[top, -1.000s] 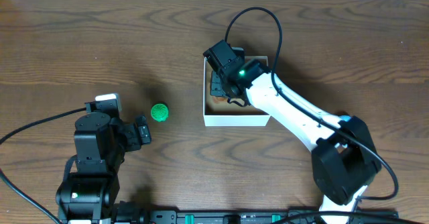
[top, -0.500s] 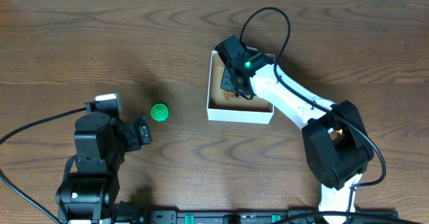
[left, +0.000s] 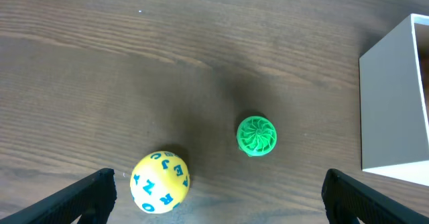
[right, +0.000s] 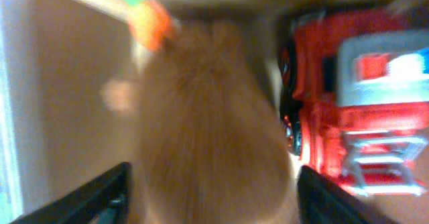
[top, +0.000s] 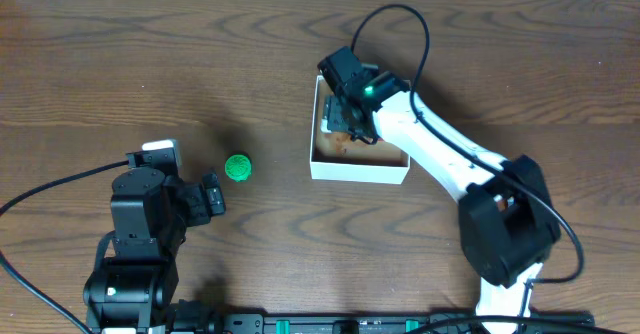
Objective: Pack container
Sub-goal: 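Release the bear in the box and move right gripper to duck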
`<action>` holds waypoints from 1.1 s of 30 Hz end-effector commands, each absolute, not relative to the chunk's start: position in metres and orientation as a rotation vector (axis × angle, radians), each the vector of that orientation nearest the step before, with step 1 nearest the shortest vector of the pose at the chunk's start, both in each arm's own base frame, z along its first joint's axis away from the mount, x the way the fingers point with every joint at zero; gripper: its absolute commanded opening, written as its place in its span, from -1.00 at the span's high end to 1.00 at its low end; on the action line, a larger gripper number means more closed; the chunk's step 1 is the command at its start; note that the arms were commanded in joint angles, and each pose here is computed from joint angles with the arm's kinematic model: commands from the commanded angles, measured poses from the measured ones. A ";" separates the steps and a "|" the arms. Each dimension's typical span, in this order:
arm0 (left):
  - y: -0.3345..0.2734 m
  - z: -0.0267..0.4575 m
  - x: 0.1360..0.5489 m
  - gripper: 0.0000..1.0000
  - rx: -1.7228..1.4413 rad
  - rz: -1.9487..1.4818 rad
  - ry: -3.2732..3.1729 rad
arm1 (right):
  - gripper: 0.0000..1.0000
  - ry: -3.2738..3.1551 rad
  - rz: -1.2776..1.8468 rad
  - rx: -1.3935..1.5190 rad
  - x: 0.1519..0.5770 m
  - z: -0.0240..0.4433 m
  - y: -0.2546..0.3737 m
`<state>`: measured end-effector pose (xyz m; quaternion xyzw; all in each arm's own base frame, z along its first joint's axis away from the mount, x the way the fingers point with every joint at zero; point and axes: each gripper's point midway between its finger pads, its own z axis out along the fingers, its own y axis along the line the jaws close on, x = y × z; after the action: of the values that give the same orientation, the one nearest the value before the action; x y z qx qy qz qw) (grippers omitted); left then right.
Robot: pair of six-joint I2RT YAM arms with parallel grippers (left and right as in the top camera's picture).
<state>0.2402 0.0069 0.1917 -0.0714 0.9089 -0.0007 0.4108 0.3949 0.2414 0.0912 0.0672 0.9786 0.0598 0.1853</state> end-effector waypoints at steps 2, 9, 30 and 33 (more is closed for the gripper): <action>0.007 0.198 0.241 -0.96 -0.191 -0.013 2.276 | -0.89 2.516 0.179 0.201 0.412 0.201 0.211; 0.007 0.197 0.240 -0.96 -0.191 -0.013 2.280 | -0.99 2.507 0.020 0.493 0.386 0.245 0.086; 0.007 0.197 0.240 -0.96 -0.191 -0.013 2.280 | -0.99 2.901 -0.218 0.946 0.278 0.065 -0.074; 0.007 0.197 0.240 -0.96 -0.191 -0.013 2.280 | -0.98 2.878 -0.215 0.955 0.276 0.047 -0.080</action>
<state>0.2390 0.0070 0.1903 -0.0715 0.9104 -0.0002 0.4075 0.2834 -0.0768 0.0593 0.3226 0.9421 -0.0721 0.0558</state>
